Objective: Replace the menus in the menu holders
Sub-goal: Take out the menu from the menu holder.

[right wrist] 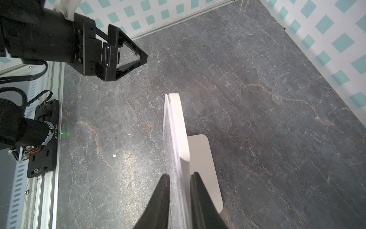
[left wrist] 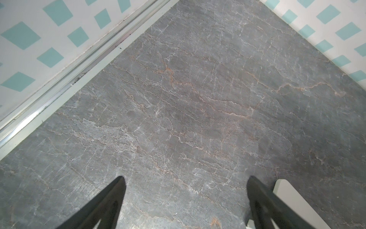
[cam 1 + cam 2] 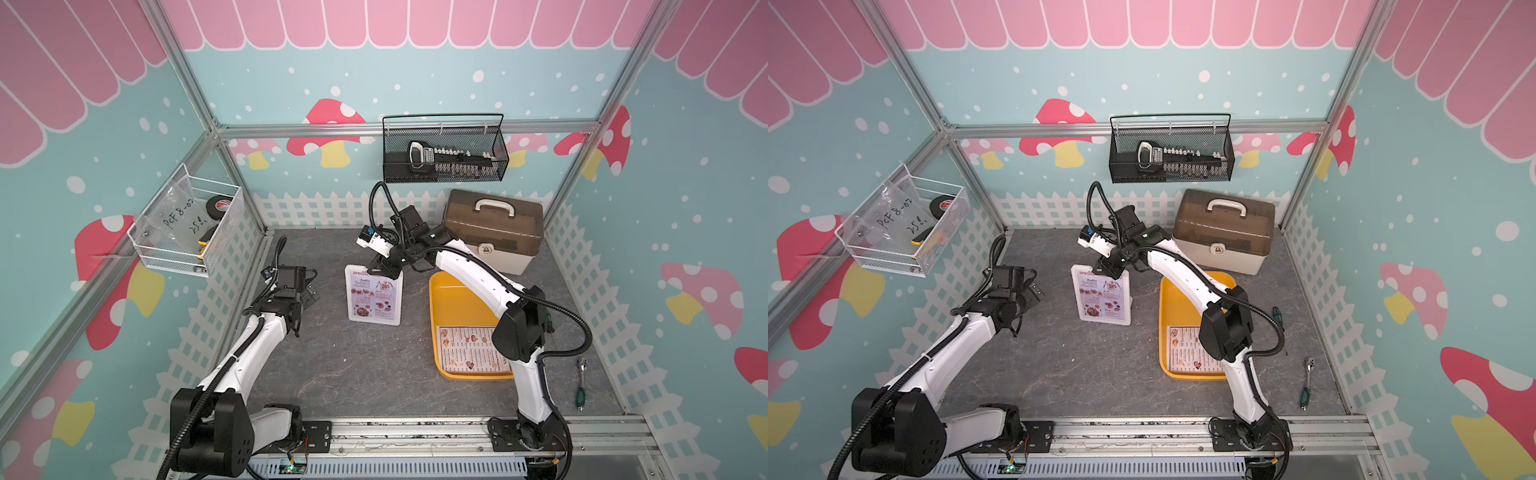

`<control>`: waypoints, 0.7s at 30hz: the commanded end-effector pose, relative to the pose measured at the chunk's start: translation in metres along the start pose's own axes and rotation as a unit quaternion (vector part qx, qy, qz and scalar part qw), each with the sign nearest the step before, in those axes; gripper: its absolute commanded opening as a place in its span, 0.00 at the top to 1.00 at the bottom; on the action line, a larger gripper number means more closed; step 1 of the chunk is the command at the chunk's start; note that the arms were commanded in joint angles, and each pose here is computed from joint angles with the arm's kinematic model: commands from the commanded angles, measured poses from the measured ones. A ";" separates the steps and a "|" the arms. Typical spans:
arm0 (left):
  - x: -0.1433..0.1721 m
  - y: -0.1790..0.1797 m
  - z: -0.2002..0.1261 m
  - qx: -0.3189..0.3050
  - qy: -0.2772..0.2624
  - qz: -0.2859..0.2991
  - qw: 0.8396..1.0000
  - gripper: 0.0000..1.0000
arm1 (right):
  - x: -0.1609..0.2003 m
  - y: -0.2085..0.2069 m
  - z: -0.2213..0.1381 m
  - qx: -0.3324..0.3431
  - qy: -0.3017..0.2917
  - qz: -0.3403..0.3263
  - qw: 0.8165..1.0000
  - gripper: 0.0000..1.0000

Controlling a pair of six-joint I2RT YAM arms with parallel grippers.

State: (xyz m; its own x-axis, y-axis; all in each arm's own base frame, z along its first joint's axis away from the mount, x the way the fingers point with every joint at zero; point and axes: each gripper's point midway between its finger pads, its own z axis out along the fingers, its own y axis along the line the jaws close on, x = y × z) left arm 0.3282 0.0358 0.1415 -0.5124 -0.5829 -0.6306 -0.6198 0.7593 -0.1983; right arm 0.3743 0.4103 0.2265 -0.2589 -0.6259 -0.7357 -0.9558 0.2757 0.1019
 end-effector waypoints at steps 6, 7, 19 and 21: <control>-0.017 -0.002 -0.017 0.001 -0.025 0.008 1.000 0.04 | 0.005 0.006 0.005 -0.014 0.011 -0.009 1.000 0.91; -0.018 -0.002 -0.018 0.000 -0.026 0.010 1.000 0.04 | 0.004 0.006 0.004 -0.014 0.009 -0.009 1.000 0.93; -0.017 -0.012 -0.023 0.008 -0.032 0.037 0.999 0.05 | -0.019 0.014 -0.017 -0.017 -0.026 -0.010 0.999 0.93; -0.017 -0.014 -0.024 0.008 -0.033 0.042 0.999 0.05 | -0.021 0.015 -0.019 -0.017 -0.029 -0.010 0.999 0.93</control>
State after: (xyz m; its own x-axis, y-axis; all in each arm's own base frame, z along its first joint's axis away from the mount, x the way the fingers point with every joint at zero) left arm 0.3303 0.0270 0.1610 -0.5299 -0.5129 -0.6754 -0.5669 0.8065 -0.1677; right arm 0.3715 0.4117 0.2257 -0.2753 -0.6197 -0.7350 -0.9537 0.2721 0.1279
